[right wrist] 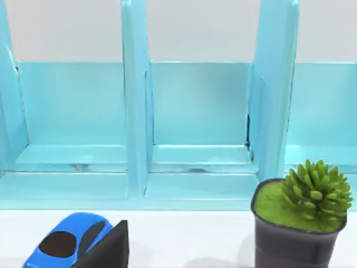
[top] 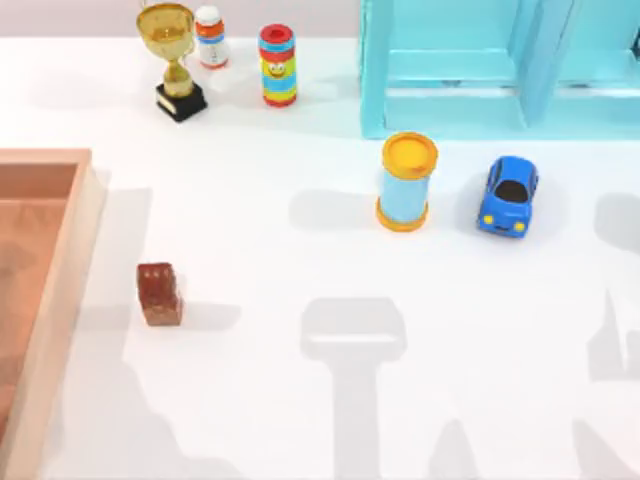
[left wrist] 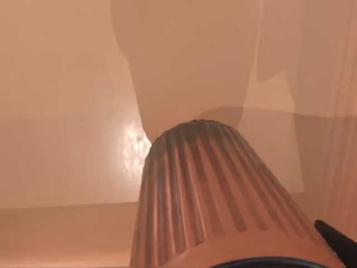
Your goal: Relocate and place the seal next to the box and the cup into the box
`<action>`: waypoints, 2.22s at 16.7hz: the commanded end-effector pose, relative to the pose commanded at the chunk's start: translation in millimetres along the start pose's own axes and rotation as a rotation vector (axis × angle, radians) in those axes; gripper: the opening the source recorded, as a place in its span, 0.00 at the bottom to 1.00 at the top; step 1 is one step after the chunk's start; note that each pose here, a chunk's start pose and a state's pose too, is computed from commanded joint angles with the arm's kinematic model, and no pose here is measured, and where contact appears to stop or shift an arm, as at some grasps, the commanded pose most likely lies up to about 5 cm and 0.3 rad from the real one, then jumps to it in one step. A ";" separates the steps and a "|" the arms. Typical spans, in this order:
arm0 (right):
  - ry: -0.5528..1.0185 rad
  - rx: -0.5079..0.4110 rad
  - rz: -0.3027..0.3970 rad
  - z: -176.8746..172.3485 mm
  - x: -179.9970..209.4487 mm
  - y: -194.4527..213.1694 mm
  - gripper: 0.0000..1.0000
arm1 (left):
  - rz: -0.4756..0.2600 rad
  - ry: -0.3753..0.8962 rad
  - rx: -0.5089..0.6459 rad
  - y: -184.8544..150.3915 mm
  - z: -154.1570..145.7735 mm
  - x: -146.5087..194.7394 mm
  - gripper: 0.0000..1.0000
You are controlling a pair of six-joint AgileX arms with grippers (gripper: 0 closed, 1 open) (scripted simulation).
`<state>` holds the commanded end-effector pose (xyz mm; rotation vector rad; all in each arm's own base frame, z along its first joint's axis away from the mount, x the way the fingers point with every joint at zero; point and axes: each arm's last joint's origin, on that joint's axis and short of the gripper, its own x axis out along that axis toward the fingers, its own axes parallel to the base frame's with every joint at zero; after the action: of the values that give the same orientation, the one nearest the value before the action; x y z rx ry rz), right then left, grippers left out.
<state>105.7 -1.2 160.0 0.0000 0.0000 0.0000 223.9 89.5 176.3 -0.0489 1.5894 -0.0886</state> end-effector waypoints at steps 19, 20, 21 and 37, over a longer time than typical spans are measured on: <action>0.000 0.000 0.000 0.0 0.0 0.0 1.00 | 0.000 0.000 0.000 0.0 0.0 0.0 1.00; 0.000 0.000 0.000 0.0 0.0 0.0 1.00 | 0.000 0.000 0.000 0.0 0.0 0.0 1.00; 0.000 0.000 0.000 0.0 0.0 0.0 1.00 | 0.000 0.000 0.000 0.0 0.0 0.0 1.00; 0.000 0.000 0.000 0.0 0.0 0.0 1.00 | 0.028 0.020 0.004 3.0 0.8 -78.5 1.00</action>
<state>105.7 -1.2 160.0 0.0000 0.0000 0.0000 226.4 99.4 254.1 -0.0229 1.6095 -0.0710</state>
